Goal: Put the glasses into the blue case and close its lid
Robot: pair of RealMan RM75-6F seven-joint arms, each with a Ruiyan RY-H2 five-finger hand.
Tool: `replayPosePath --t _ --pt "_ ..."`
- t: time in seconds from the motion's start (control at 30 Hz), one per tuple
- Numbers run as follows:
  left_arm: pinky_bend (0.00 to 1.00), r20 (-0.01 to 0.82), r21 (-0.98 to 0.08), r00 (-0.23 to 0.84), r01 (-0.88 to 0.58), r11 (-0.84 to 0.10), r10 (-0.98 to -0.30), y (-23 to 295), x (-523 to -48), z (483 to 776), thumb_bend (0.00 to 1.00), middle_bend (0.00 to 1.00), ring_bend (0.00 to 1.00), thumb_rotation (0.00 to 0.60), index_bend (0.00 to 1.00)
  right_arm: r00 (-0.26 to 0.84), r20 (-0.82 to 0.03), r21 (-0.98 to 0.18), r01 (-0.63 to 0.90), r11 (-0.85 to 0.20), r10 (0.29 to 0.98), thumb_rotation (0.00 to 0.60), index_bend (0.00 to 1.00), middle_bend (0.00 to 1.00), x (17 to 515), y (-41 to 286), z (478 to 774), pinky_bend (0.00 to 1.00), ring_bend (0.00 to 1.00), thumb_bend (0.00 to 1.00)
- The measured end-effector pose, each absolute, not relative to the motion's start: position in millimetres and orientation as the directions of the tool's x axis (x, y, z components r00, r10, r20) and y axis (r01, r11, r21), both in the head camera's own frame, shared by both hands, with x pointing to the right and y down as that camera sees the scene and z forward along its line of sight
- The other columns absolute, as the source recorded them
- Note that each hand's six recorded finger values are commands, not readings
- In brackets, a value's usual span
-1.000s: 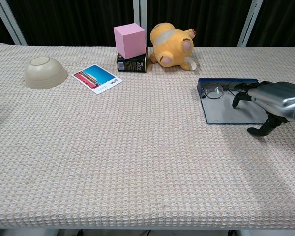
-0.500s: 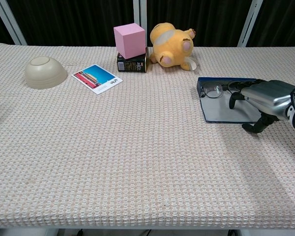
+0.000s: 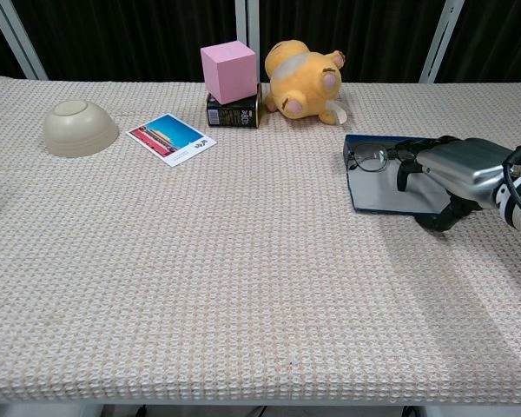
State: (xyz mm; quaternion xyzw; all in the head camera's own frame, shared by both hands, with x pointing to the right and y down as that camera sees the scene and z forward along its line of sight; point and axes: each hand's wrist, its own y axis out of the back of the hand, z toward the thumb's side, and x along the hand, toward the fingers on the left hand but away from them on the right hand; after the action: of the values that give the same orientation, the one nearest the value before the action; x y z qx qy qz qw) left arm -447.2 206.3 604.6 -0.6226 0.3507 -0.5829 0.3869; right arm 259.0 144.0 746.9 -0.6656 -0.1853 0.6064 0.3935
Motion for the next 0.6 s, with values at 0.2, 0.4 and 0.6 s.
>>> replayPosePath --t 0.2,0.4,0.6 --pt "0.07 0.456 -0.89 0.079 0.014 -0.456 -0.887 206.1 -446.1 605.7 0.02 0.0 0.0 0.421 0.09 0.214 -0.643 -0.765 -0.209 -0.609 0.735 0.6 0.49 0.0 264.0 142.1 741.6 0.0 0.0 0.77" --pt "0.07 0.456 -0.89 0.079 0.016 -0.456 -0.887 204.9 -444.9 605.6 0.02 0.0 0.0 0.421 0.09 0.214 -0.638 -0.77 -0.2 -0.606 0.74 0.6 0.52 0.0 269.9 139.5 739.3 0.0 0.0 0.78" --pt "0.07 0.463 -0.886 0.083 0.02 -0.463 -0.882 203.4 -442.4 607.9 0.02 0.0 0.0 0.425 0.09 0.224 -0.63 -0.776 -0.213 -0.594 0.744 0.6 0.48 0.0 272.5 139.0 739.2 0.0 0.0 0.7"
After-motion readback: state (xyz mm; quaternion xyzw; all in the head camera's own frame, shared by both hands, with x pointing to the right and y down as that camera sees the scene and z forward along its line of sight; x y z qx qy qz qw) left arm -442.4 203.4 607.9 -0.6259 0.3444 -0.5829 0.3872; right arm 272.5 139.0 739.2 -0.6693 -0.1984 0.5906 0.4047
